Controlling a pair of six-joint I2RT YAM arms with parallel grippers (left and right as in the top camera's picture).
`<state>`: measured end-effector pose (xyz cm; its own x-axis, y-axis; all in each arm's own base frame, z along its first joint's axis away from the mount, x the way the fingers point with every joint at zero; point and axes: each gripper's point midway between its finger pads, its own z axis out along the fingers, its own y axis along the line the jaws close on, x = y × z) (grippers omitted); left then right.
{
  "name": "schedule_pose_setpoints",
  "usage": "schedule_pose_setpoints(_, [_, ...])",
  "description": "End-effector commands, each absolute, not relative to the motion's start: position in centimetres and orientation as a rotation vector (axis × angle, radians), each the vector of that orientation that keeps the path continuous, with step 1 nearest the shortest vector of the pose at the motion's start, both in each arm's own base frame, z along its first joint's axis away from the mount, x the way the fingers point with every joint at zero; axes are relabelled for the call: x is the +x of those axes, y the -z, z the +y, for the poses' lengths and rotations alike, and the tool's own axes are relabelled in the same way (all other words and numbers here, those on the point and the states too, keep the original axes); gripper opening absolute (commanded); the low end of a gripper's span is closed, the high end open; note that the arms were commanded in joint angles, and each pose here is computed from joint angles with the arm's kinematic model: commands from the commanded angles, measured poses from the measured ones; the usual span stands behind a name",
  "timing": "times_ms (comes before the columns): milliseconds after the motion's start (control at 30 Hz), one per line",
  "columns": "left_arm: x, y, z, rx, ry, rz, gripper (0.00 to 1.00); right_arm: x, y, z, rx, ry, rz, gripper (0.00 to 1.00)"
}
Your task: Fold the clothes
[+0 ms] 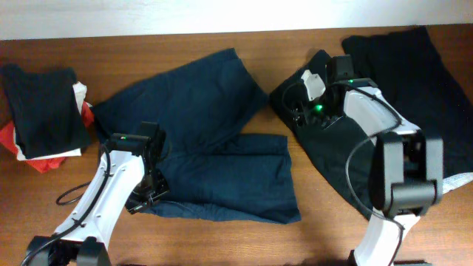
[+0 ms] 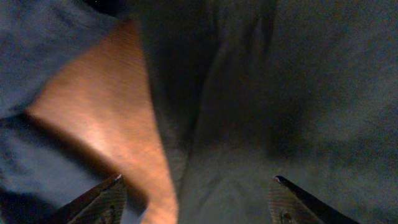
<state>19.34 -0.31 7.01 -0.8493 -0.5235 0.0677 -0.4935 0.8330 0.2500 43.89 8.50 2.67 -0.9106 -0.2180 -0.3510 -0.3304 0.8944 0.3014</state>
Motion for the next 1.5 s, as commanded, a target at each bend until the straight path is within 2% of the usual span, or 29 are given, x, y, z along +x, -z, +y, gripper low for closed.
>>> schedule_pose_setpoints(0, [19.4, -7.1, -0.2, 0.857, 0.331, -2.885, 0.0, 44.1, 0.8, 5.6, -0.341, -0.388, 2.836, 0.77])
schedule_pose_setpoints(100, [20.4, -7.0, -0.4, 0.873, 0.299, -2.918, 0.0, 44.3, 1.7, -1.2, -0.124, -0.17, 2.887, 0.77])
schedule_pose_setpoints(200, [20.8, -6.9, -0.5, 0.88, 0.287, -2.936, 0.0, 43.3, 1.8, -10.4, 0.333, -0.026, 2.879, 0.78])
schedule_pose_setpoints(233, [21.0, -6.9, -0.5, 0.883, 0.283, -2.942, 0.02, 42.7, 1.5, -13.3, 0.511, -0.035, 2.849, 0.8])
schedule_pose_setpoints(267, [21.2, -6.8, -0.6, 0.886, 0.271, -2.947, 0.08, 42.7, 1.0, -14.3, 0.573, -0.128, 2.817, 0.8])
schedule_pose_setpoints(300, [21.3, -6.8, -0.8, 0.888, 0.255, -2.95, 0.09, 43.1, 0.0, -14.4, 0.571, -0.255, 2.783, 0.81])
schedule_pose_setpoints(367, [21.8, -6.7, -1.0, 0.897, 0.234, -2.969, 0.08, 43.8, -2.8, -13.1, 0.481, -0.503, 2.734, 0.82])
schedule_pose_setpoints(433, [22.6, -6.6, -1.3, 0.908, 0.199, -2.995, 0.08, 43.0, -6.5, -10.5, 0.373, -0.616, 2.785, 0.83])
schedule_pose_setpoints(500, [23.2, -6.6, -1.3, 0.916, 0.185, -3.015, 0.08, 41.0, -8.7, -8.9, 0.594, -0.684, 2.835, 0.82])
schedule_pose_setpoints(533, [23.4, -6.6, -1.4, 0.919, 0.18, -3.022, 0.08, 39.6, -9.2, -8.3, 0.762, -0.747, 2.857, 0.84])
schedule_pose_setpoints(600, [23.8, -6.6, -1.4, 0.925, 0.169, -3.038, 0.08, 36.8, -9.5, -7.0, 0.849, -0.832, 2.947, 0.84])
schedule_pose_setpoints(833, [24.3, -6.6, -1.5, 0.932, 0.155, -3.057, 0.08, 28.2, -9.7, -3.5, 0.985, -0.816, 2.984, 0.85])
schedule_pose_setpoints(867, [24.3, -6.6, -1.5, 0.932, 0.156, -3.057, 0.1, 26.6, -9.7, -2.8, 1.004, -0.811, 2.971, 0.88])
schedule_pose_setpoints(900, [24.4, -6.6, -1.5, 0.932, 0.154, -3.058, 0.1, 25.4, -9.6, -2.1, 0.996, -0.808, 2.966, 0.99])
schedule_pose_setpoints(967, [24.4, -6.6, -1.5, 0.932, 0.154, -3.058, 0.1, 22.3, -8.9, -0.2, 1.054, -0.829, 2.958, 0.99])
schedule_pose_setpoints(1033, [24.4, -6.6, -1.5, 0.933, 0.154, -3.058, 0.1, 20.8, -8.1, 2.3, 1.024, -0.984, 2.916, 0.99])
schedule_pose_setpoints(1067, [24.4, -6.6, -1.5, 0.932, 0.152, -3.057, 0.1, 20.4, -7.6, 3.7, 1.011, -1.089, 2.891, 0.96])
schedule_pose_setpoints(1100, [24.3, -6.6, -1.6, 0.932, 0.144, -3.055, 0.1, 19.8, -7.1, 4.8, 1.015, -1.16, 2.888, 0.83])
schedule_pose_setpoints(1167, [24.3, -6.6, -1.7, 0.931, 0.137, -3.054, 0.1, 17.5, -4.7, 6.5, 1.131, -1.185, 2.936, 0.82])
schedule_pose_setpoints(1267, [24.4, -6.6, -1.7, 0.932, 0.135, -3.057, 0.1, 15.0, -0.3, 7.1, 1.206, -0.913, 3.051, 0.82])
schedule_pose_setpoints(1333, [24.5, -6.6, -1.7, 0.933, 0.134, -3.059, 0.1, 15.0, 0.6, 7.8, 1.136, -0.801, 3.096, 0.83])
schedule_pose_setpoints(1467, [24.5, -6.6, -1.7, 0.933, 0.133, -3.06, 0.1, 15.5, 0.8, 10.8, 1.07, -0.782, 3.116, 0.84])
